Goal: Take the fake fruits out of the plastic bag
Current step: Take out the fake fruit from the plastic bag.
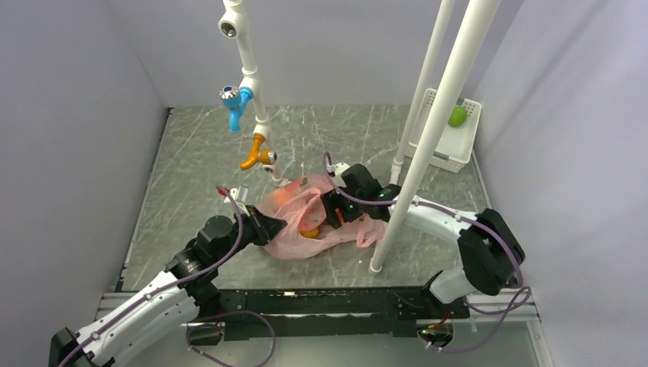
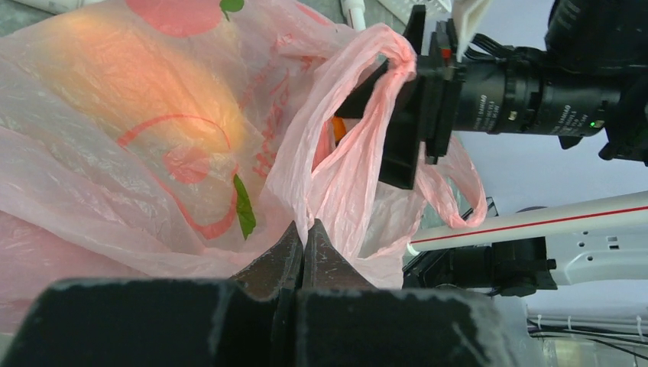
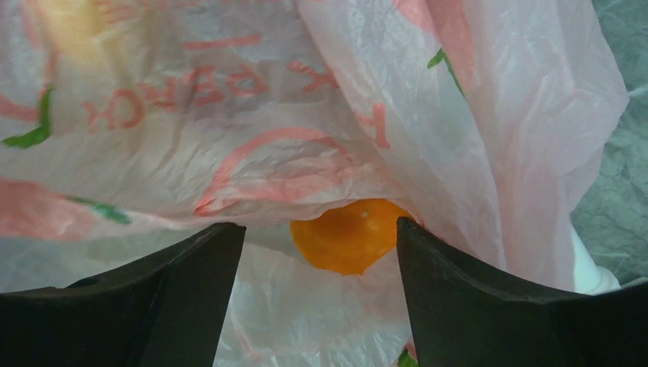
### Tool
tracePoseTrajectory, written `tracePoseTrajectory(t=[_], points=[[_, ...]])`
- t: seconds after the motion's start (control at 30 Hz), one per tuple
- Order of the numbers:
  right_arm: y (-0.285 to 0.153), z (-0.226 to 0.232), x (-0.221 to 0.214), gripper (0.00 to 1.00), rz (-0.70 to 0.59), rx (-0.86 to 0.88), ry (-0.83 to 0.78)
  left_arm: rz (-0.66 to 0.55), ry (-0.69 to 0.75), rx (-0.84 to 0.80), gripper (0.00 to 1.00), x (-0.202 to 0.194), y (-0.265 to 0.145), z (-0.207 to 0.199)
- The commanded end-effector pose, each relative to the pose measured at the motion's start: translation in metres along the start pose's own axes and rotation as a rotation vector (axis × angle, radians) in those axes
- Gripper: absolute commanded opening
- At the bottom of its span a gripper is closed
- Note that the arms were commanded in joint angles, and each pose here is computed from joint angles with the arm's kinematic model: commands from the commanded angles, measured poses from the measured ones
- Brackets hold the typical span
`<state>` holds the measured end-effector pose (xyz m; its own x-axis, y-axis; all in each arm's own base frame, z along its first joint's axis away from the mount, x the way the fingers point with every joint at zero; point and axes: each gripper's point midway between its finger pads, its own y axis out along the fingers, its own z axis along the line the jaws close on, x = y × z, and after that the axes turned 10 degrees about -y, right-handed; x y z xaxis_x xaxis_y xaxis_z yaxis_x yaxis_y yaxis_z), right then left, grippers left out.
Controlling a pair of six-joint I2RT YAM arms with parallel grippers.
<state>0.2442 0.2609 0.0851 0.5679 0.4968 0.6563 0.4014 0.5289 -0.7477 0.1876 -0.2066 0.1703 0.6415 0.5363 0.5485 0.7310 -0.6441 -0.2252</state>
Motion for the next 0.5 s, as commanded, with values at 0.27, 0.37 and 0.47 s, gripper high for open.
tracePoseTrajectory(t=[0.27, 0.37, 0.47], points=[[0.037, -0.038, -0.005, 0.79, 0.062, -0.186, -0.043, -0.008, -0.002, -0.059, 0.00, 0.004, 0.002, -0.013], [0.044, -0.043, -0.006, 0.80, 0.061, -0.213, -0.039, -0.011, -0.010, -0.059, 0.00, 0.003, 0.004, -0.012], [0.050, -0.047, -0.001, 0.80, 0.051, -0.233, -0.036, -0.006, -0.012, -0.049, 0.00, 0.003, 0.006, -0.011]])
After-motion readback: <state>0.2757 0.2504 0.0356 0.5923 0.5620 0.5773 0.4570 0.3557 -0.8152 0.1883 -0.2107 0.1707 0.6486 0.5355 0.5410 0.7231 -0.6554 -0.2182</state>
